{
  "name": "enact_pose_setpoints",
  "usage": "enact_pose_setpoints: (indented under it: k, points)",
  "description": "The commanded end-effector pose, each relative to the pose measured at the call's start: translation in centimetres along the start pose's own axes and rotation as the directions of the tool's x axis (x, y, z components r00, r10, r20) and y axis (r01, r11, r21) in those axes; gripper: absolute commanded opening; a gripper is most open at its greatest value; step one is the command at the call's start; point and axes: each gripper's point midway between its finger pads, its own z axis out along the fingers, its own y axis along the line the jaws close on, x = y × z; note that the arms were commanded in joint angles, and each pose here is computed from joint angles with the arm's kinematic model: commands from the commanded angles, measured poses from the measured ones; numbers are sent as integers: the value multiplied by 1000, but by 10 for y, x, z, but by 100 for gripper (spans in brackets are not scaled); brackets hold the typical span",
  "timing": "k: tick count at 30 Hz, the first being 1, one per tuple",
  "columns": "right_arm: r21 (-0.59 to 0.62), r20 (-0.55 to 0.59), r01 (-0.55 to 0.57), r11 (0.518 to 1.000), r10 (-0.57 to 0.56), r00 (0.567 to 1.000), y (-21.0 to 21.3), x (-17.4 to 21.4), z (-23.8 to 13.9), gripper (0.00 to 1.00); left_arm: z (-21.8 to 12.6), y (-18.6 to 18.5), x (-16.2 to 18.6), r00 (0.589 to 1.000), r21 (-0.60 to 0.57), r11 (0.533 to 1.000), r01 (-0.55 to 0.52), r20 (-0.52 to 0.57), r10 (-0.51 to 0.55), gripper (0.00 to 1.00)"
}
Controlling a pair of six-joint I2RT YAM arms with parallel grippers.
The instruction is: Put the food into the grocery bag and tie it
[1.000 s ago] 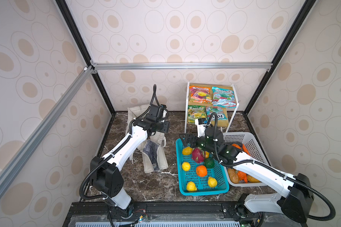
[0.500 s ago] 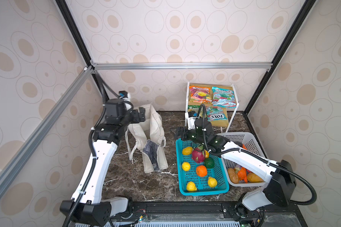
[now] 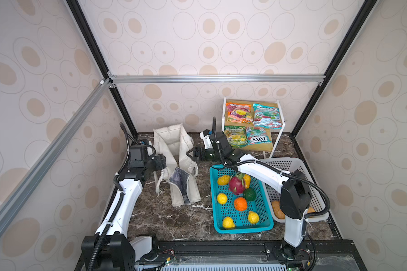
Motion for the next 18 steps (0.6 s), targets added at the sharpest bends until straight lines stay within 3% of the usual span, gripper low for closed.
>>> enact_pose_setpoints:
  k: [1,2,4,6,8,13,18]
  points:
    - [-39,-51,-21,999,19,999,5,7,12,71,2,-12,-18,998,71,997,6,62,-11,28]
    - [-50,-54,-27,998,25,998,5,8,15,64,1,-12,-20,997,68,998,7,72,-12,18]
    - [-63,-56,-38,997,35,998,6,10,20,40,-3,-12,-24,996,63,998,3,89,-9,0]
    - [-66,-61,-30,997,26,998,7,12,18,16,-10,-13,-29,995,53,999,-11,102,5,0]
    - [-41,-48,-3,999,2,999,7,10,6,3,-20,-7,-37,993,1,999,-33,115,33,0]
    - [70,-17,82,994,-81,997,2,4,-35,0,-57,13,-57,979,-159,985,-63,182,92,0]
    - [172,-44,153,973,-147,988,-7,6,-76,0,-79,11,-65,967,-140,988,-65,237,97,0]
